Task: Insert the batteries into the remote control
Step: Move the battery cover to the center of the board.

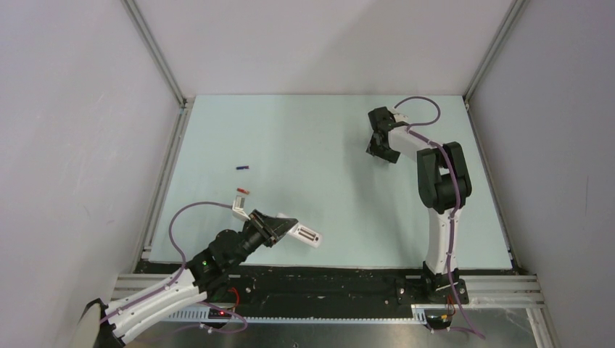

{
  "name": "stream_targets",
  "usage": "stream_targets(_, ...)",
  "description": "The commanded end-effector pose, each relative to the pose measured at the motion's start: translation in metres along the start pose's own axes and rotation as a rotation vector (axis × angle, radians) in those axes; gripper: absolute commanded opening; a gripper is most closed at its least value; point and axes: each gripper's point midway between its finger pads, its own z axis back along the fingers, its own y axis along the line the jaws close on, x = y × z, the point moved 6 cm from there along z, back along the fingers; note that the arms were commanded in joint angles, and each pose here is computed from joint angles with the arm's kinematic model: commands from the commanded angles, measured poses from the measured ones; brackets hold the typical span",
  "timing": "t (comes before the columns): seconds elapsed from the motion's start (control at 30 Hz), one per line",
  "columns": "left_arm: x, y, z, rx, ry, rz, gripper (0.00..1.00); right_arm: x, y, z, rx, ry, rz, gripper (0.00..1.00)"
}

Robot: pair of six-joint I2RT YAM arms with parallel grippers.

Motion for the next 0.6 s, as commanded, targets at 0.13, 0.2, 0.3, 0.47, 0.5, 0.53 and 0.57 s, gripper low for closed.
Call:
stream_targets(0.13, 0.001, -0.007, 0.001, -0.046, -0.004, -0.010, 0.01, -0.004, -0.007, -0.005, -0.014, 0.004, -0.016, 0.49)
stream_targets(0.2, 0.001, -0.006, 0.001, -0.045, -0.004, -0.011, 0.00, -0.005, -0.008, -0.006, -0.015, 0.004, -0.011, 0.44)
stream_targets(0.3, 0.001, -0.006, 0.001, -0.043, -0.004, -0.011, 0.00, -0.005, -0.008, -0.005, -0.014, 0.007, 0.000, 0.37)
stream_targets(0.47, 0.001, -0.008, 0.001, -0.043, -0.002, -0.015, 0.01, -0.009, -0.006, -0.003, 0.002, 0.022, 0.027, 0.33)
stream_targets(0.5, 0.001, -0.008, 0.001, -0.045, -0.002, -0.015, 0.01, -0.010, -0.004, -0.002, 0.009, 0.021, 0.035, 0.32)
stream_targets(0.53, 0.001, -0.008, 0.001, -0.043, -0.001, -0.015, 0.01, -0.014, -0.002, 0.000, 0.018, 0.023, 0.054, 0.32)
stream_targets(0.57, 0.001, -0.009, 0.001, -0.045, -0.001, -0.015, 0.00, -0.016, 0.001, 0.001, 0.027, 0.020, 0.064, 0.32)
